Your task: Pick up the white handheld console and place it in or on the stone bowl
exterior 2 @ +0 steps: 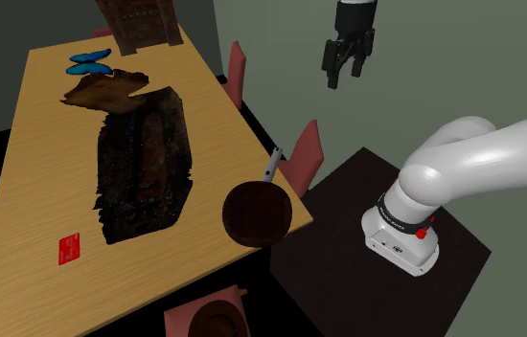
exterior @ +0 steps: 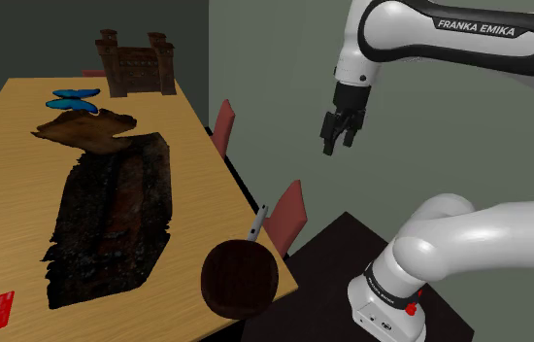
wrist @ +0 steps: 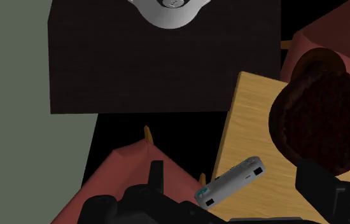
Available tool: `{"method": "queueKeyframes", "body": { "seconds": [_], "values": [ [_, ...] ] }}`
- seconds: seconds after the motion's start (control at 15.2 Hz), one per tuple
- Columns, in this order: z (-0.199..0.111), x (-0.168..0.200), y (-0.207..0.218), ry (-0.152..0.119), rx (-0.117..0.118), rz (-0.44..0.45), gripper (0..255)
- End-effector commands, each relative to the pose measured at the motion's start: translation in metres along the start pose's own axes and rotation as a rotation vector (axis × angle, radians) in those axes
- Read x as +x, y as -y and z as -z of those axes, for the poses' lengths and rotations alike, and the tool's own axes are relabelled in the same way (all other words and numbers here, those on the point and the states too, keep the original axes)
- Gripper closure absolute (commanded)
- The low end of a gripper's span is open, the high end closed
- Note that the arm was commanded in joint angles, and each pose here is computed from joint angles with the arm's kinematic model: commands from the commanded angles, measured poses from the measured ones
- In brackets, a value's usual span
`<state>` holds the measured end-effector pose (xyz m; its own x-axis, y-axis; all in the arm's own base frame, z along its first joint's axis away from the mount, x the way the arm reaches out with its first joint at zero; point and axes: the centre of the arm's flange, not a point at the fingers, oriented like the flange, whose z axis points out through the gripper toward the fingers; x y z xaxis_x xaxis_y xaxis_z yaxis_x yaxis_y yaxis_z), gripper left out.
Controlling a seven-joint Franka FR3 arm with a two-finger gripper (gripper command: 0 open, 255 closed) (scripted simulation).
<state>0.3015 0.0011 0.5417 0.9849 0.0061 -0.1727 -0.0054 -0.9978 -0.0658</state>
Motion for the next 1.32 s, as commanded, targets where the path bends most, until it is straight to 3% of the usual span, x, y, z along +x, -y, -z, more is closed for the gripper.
{"method": "queueKeyframes", "body": {
  "seconds": [0.0, 1.25],
  "values": [
    [0.000, 0.000, 0.000, 0.000, 0.000, 0.000, 0],
    [-0.205, 0.106, 0.078, -0.053, 0.041, -0.750, 0]
  ]
}}
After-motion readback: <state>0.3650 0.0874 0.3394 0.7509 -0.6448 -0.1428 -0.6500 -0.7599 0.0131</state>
